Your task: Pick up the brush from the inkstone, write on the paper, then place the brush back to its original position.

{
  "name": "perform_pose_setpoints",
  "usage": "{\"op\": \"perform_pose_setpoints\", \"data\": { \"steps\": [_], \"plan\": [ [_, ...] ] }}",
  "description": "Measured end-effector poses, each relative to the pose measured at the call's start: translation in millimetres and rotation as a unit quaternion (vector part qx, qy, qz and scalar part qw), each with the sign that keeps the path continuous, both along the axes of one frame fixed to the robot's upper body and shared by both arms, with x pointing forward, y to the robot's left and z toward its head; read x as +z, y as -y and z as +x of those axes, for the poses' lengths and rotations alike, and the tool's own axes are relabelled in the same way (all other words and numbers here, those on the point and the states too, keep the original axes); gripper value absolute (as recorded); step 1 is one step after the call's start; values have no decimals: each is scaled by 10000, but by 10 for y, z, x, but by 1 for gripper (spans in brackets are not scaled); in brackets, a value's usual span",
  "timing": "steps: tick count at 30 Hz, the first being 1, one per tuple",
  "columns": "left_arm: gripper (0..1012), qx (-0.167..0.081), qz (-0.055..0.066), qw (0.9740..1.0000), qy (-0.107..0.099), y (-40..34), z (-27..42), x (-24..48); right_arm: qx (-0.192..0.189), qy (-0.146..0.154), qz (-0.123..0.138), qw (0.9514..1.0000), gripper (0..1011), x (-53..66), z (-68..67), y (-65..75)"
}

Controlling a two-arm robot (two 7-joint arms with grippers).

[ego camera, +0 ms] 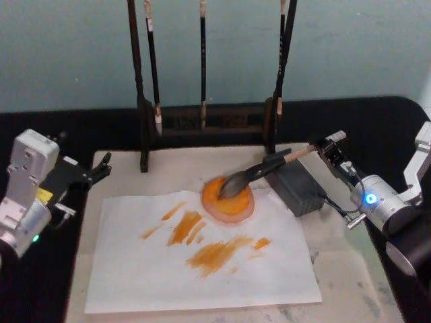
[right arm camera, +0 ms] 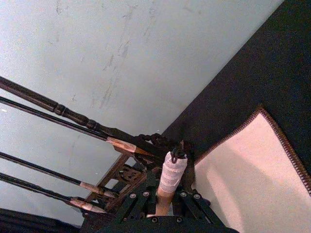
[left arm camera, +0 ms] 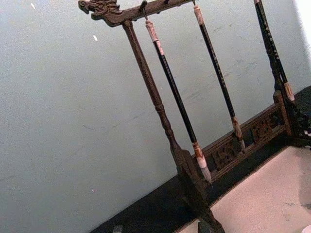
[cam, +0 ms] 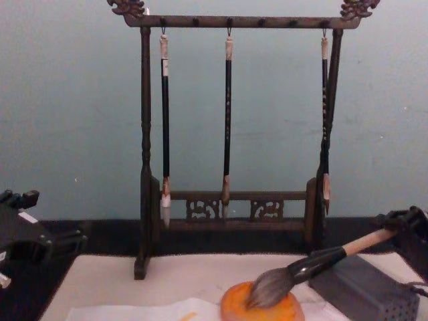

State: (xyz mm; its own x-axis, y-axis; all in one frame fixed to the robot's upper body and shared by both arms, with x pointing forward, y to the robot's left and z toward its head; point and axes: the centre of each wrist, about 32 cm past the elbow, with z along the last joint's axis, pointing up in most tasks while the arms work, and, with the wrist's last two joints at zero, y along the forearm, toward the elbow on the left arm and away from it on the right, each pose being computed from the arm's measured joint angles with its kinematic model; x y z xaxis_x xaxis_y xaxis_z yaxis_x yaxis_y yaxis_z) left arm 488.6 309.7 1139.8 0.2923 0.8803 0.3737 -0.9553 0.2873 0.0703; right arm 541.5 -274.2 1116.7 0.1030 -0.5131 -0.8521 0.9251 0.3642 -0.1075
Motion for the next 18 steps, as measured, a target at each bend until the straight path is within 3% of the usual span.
{"op": "perform_pose_setpoints", "data": {
  "steps": [9, 18],
  "plan": [
    [1001, 0, 0, 10000, 0, 0, 0, 0, -5, 119, 44, 9999, 176, 19, -11, 14],
    [1001, 0, 0, 10000, 0, 0, 0, 0, 93, 413, 125, 9990, 174, 137, 7, 13]
  ]
}}
